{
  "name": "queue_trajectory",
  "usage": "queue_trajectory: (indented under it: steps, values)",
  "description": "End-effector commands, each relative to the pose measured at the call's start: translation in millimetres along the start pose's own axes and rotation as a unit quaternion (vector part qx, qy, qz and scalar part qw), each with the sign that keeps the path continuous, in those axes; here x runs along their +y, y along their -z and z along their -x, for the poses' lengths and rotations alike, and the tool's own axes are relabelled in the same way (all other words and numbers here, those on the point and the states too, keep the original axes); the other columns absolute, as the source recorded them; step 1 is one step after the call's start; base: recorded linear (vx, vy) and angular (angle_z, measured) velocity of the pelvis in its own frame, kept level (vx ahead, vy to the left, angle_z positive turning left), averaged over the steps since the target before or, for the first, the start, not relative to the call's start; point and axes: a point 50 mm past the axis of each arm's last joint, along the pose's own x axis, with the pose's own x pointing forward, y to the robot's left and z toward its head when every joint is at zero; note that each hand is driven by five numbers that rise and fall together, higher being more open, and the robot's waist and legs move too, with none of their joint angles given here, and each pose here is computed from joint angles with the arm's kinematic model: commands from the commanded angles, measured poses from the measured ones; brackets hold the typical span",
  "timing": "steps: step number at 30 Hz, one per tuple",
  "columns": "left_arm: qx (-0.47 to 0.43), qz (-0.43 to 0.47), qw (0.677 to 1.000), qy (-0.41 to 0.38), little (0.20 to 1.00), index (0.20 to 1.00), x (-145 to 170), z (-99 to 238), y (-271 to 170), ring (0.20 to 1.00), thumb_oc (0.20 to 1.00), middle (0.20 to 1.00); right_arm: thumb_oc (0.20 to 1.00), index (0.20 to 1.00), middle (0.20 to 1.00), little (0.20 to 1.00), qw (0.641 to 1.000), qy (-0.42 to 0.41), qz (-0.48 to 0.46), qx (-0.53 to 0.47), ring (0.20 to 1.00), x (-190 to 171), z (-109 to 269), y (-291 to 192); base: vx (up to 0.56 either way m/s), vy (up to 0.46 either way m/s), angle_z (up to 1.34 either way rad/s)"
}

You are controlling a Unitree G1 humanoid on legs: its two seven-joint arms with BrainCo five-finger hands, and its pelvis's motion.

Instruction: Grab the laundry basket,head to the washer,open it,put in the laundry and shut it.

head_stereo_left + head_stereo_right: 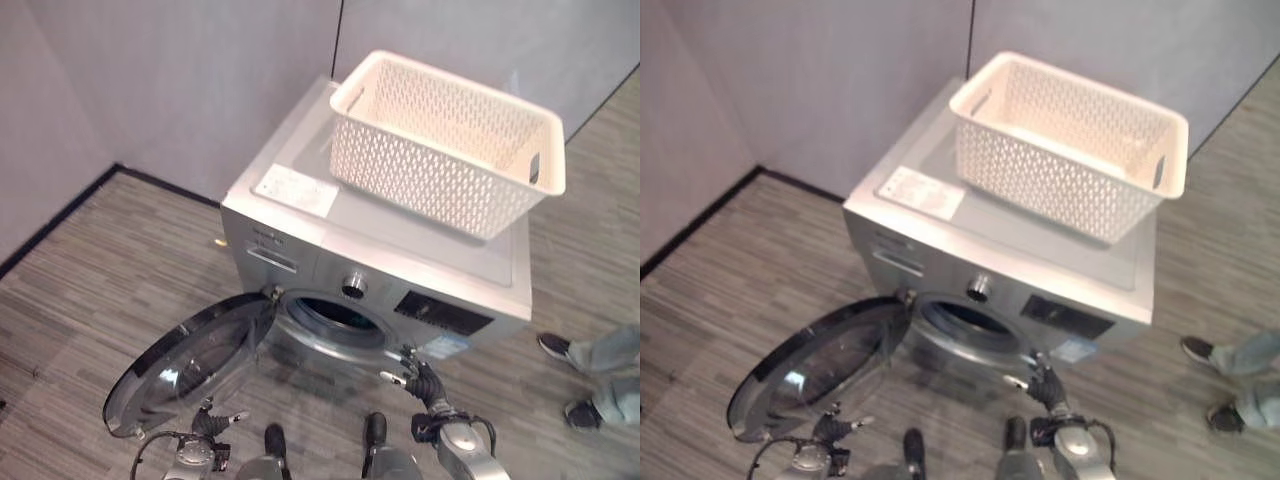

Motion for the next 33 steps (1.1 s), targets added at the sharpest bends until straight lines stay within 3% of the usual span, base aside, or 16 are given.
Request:
queue_trajectory:
  steps: [1, 7, 9, 11, 15, 33]
  values:
    - [-0.046, -0.010, 0.999, -0.008, 1.000, 1.000, 6, -6, -25, 1.000, 1.000, 1.000, 1.000, 1.000, 1.000, 1.000, 0.998, 0.045, 0.043, -0.028, 1.000, -21, -9, -17, 0.03, -0.066, 0.60]
    - [-0.010, -0.027, 1.000, -0.003, 1.000, 1.000, 0, 0, -1, 1.000, 1.000, 1.000, 1.000, 1.000, 1.000, 1.000, 0.958, 0.142, 0.167, 0.183, 1.000, -51, 34, 82, 0.06, -0.075, 0.08]
    - [-0.002, -0.029, 1.000, 0.002, 1.000, 1.000, -3, 1, 4, 1.000, 1.000, 1.000, 1.000, 1.000, 1.000, 1.000, 0.948, 0.150, 0.166, 0.226, 1.000, -52, 45, 100, 0.05, -0.078, -0.24]
    - [0.023, -0.038, 0.999, 0.022, 1.000, 1.000, -12, 5, 18, 1.000, 1.000, 1.000, 1.000, 1.000, 1.000, 1.000, 0.908, 0.156, 0.121, 0.370, 1.000, -44, 87, 152, 0.08, -0.106, -0.12]
    - [0.045, -0.025, 0.998, 0.038, 1.000, 1.000, -18, 8, 27, 1.000, 1.000, 1.000, 1.000, 1.000, 1.000, 1.000, 0.864, 0.168, 0.072, 0.469, 1.000, -40, 120, 178, 0.04, -0.062, -0.31]
    - [0.069, -0.041, 0.995, 0.052, 1.000, 1.000, -19, 11, 37, 1.000, 1.000, 1.000, 1.000, 1.000, 1.000, 1.000, 0.900, 0.140, 0.108, 0.399, 1.000, -49, 77, 149, 0.00, -0.041, -0.09]
